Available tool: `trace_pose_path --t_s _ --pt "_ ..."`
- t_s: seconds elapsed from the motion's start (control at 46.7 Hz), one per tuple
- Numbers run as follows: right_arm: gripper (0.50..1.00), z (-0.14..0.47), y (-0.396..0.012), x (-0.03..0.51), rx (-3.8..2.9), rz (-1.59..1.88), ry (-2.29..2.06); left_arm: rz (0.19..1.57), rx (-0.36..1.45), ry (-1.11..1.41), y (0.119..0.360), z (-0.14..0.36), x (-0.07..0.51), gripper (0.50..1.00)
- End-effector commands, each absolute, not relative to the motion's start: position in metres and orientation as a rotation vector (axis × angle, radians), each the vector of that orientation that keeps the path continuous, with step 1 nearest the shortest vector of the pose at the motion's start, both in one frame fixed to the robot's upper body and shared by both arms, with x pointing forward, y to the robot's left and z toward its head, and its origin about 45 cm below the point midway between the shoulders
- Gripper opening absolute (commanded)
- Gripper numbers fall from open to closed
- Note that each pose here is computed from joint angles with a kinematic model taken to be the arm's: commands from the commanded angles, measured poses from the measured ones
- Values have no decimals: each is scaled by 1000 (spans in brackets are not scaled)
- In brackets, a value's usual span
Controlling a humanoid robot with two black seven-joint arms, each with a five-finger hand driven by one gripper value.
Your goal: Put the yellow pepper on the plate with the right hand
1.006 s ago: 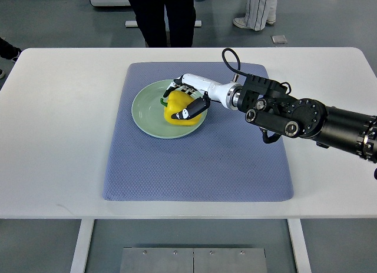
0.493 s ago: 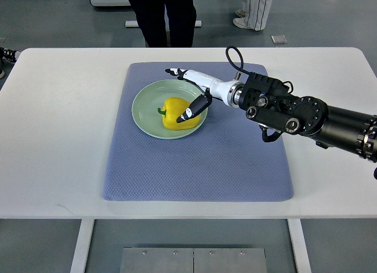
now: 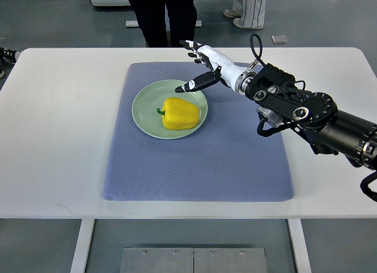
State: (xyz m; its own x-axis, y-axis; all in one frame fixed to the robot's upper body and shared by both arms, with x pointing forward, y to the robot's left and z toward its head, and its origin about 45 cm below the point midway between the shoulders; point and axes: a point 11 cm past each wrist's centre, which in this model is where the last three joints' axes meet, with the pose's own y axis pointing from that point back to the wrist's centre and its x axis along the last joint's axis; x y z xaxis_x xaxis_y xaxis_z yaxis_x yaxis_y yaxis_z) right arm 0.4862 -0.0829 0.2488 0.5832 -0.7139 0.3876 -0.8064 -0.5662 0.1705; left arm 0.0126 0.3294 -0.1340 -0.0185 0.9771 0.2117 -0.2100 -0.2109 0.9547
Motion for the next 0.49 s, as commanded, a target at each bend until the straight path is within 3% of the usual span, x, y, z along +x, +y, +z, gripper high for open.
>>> trace_pose_path --t_s 0.0,0.471 --pt "993 249 -93 491 2511 302 -1351 1454 1202 938 330 -134 13 1000" --pt "1000 246 -200 509 2458 -148 -1968 1454 1202 938 330 -134 13 1000"
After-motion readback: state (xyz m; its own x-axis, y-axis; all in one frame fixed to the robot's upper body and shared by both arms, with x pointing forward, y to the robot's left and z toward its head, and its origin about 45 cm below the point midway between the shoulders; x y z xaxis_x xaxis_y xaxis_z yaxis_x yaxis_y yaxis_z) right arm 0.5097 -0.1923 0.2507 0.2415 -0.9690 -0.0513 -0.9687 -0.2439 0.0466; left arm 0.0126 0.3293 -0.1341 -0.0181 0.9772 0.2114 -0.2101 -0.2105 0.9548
